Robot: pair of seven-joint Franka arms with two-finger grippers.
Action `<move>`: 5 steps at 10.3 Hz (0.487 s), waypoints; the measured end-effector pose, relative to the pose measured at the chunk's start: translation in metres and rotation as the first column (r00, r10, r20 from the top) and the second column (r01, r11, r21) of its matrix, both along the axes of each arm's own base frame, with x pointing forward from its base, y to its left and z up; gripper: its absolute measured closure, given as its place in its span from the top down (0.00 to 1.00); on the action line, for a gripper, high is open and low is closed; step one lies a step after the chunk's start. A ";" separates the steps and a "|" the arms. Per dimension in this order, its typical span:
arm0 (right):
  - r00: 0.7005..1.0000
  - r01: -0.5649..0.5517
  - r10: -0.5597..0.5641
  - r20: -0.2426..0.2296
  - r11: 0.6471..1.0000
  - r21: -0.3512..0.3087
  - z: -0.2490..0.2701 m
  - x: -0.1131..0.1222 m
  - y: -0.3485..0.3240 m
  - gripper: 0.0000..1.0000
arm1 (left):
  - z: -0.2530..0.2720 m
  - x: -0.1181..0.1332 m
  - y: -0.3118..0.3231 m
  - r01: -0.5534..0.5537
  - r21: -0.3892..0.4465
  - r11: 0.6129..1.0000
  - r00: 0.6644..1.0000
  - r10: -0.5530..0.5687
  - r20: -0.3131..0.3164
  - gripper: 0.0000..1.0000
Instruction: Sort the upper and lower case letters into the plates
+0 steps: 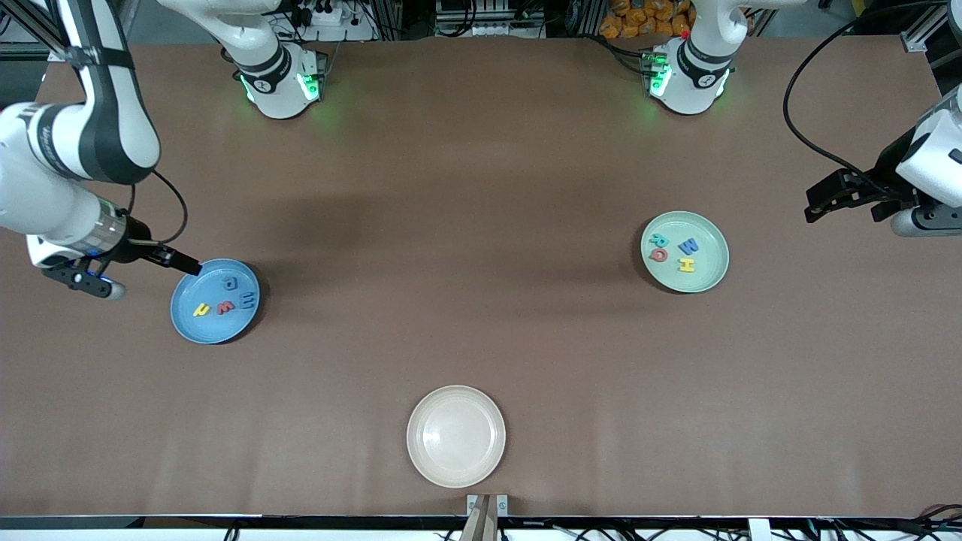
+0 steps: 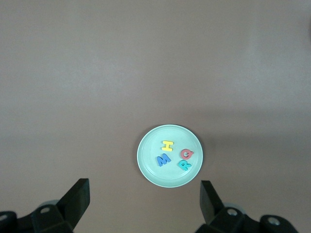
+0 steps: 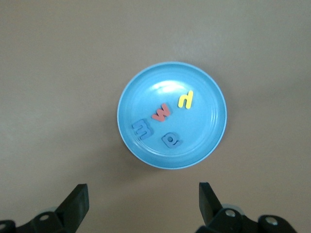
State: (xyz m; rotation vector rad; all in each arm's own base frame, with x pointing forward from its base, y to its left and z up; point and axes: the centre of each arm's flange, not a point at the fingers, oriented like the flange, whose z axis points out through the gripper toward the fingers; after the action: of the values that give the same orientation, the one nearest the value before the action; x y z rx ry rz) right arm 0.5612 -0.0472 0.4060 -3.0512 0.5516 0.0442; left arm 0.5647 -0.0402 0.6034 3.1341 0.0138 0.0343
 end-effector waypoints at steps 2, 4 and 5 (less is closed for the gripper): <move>0.999 -0.007 0.007 0.038 1.000 -0.001 0.053 0.011 0.000 1.00 | 0.000 0.000 0.000 0.000 0.000 1.000 1.000 0.000 0.000 1.00; 0.998 -0.024 0.024 0.064 1.000 -0.002 0.091 0.018 0.003 1.00 | 0.000 0.000 -0.001 0.001 0.000 1.000 1.000 -0.001 0.000 1.00; 0.997 -0.037 0.037 0.064 0.999 -0.002 0.106 0.020 0.008 1.00 | 0.000 0.000 -0.001 0.001 0.000 1.000 1.000 -0.001 0.000 1.00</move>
State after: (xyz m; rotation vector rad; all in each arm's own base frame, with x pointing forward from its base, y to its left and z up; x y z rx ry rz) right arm 0.5813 -0.0390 0.5120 -3.0508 0.4914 -0.0520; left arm 0.5647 -0.0407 0.6034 3.1341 0.0123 0.0343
